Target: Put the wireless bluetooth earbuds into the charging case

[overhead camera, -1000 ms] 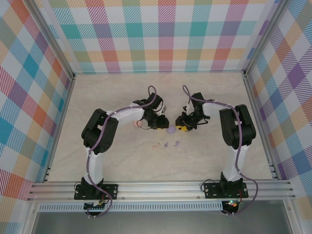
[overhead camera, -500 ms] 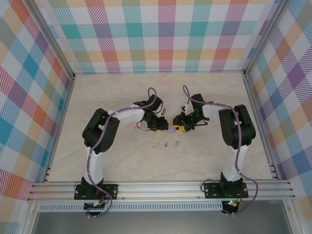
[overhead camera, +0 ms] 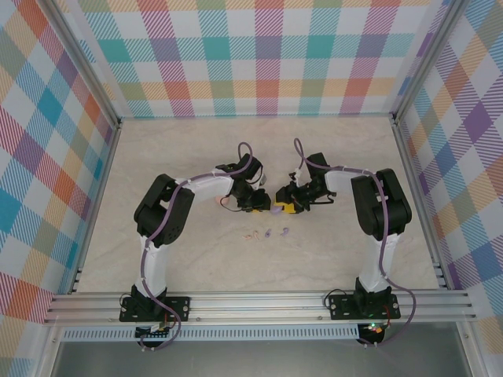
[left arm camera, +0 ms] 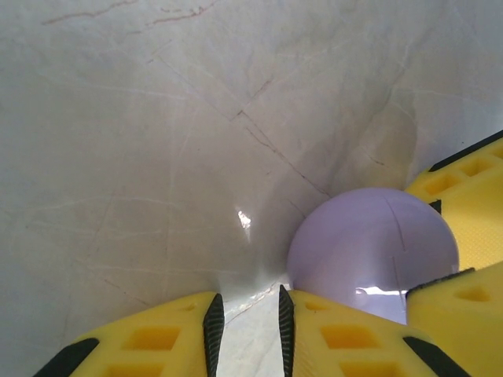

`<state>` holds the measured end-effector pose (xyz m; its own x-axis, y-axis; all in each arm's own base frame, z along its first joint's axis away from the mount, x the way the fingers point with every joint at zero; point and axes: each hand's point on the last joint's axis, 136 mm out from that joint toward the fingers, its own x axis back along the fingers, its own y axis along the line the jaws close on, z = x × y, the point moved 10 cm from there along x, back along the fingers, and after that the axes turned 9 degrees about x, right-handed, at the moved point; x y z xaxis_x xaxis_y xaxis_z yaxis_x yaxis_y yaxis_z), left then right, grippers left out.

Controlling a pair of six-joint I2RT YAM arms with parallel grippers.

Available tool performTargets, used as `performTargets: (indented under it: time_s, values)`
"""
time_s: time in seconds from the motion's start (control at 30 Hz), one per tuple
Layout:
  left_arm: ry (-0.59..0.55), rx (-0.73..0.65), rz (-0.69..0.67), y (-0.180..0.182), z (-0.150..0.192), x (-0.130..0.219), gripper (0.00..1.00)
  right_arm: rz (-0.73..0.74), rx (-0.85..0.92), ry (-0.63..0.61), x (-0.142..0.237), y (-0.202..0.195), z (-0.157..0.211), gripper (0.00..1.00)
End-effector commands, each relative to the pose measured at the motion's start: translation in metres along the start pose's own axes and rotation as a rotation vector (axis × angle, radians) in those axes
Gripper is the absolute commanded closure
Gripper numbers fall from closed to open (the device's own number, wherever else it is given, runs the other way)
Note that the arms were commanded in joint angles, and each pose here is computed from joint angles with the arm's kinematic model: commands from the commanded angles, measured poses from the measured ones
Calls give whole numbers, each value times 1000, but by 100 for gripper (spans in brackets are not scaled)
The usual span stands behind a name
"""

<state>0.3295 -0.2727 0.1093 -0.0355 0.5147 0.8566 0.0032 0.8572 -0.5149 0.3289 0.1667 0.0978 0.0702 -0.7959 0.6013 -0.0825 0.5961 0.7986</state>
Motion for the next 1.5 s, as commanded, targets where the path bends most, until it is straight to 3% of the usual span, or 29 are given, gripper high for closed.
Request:
performTargets:
  time_s: [0.0, 0.47, 0.9, 1.47]
  values:
    - [14, 35, -55, 17, -3, -19, 72, -53, 37, -3, 4, 14, -1, 57]
    - [7, 53, -53, 17, -6, -23, 72, -30, 85, -27, 16, 37, -3, 51]
    - [-25, 137, -40, 38, -7, -18, 71, -63, 100, -12, 1, 43, -11, 54]
    - [-84, 192, -191, 65, 4, -7, 73, -31, 110, -3, -19, 54, -23, 58]
